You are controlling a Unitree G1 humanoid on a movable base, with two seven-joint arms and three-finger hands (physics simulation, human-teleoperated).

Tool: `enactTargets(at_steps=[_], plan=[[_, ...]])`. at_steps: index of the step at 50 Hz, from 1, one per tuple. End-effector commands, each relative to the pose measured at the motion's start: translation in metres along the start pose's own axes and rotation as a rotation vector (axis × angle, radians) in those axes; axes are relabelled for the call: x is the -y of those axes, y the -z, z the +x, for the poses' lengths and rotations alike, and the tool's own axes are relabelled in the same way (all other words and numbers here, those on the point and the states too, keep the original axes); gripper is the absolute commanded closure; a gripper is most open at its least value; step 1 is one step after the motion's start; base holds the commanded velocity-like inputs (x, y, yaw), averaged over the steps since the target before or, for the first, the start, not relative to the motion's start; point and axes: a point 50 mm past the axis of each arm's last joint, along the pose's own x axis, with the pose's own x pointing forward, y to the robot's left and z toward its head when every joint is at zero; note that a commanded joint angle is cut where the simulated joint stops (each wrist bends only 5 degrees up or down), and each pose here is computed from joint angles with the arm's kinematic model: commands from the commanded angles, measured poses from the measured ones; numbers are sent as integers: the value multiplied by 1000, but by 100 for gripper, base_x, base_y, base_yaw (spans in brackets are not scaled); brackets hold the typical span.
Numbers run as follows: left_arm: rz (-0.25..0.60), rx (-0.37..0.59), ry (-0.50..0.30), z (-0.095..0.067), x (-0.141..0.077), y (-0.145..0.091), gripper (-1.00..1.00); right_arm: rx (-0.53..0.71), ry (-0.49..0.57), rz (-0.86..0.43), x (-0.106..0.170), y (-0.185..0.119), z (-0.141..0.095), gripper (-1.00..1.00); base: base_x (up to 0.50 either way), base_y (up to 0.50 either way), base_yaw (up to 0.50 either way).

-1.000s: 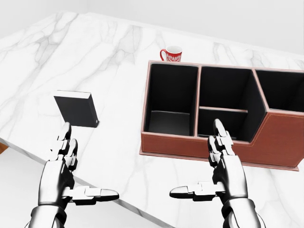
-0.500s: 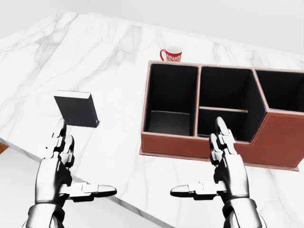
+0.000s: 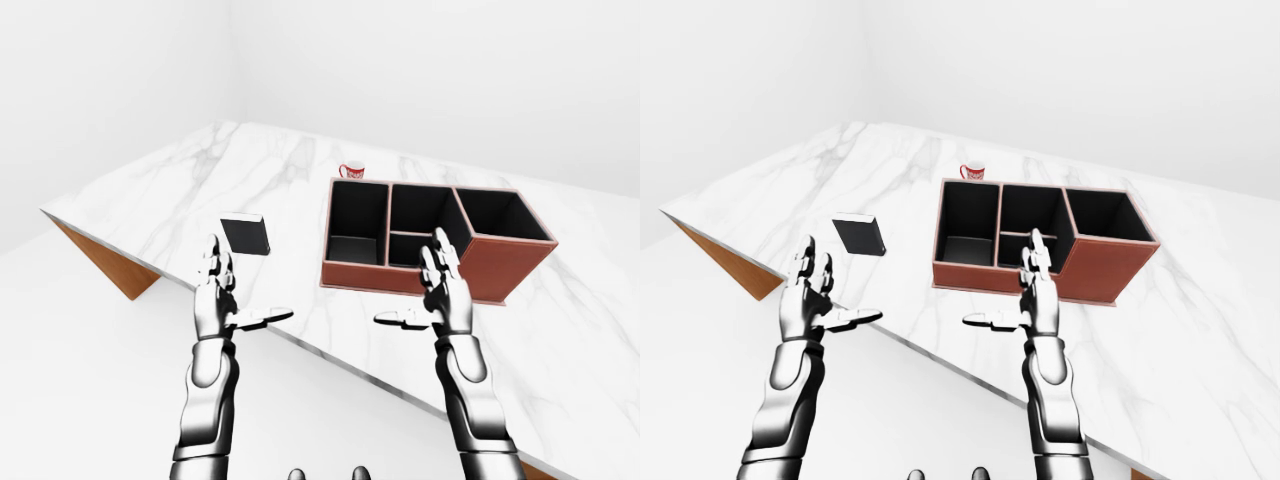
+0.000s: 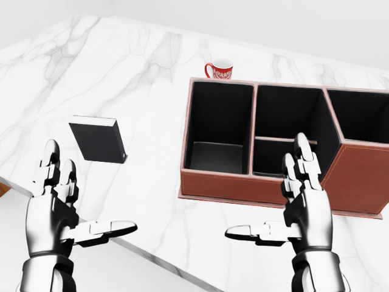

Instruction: Pick up the book and place it in the right compartment of the caddy.

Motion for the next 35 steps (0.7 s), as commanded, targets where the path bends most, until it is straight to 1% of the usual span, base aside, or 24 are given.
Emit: enactTargets(at_steps=[1, 15, 35], plan=[[-16, 14, -20, 1, -2, -3, -100, 22, 4, 5, 0, -4, 0, -100, 0, 0, 0], [-14, 22, -13, -1, -1, -5, -100, 25, -6, 1, -1, -5, -1, -100, 0, 0, 0], [-6, 12, -5, -2, 0, -3, -100, 14, -16, 1, -2, -3, -2, -100, 20, 11, 0]])
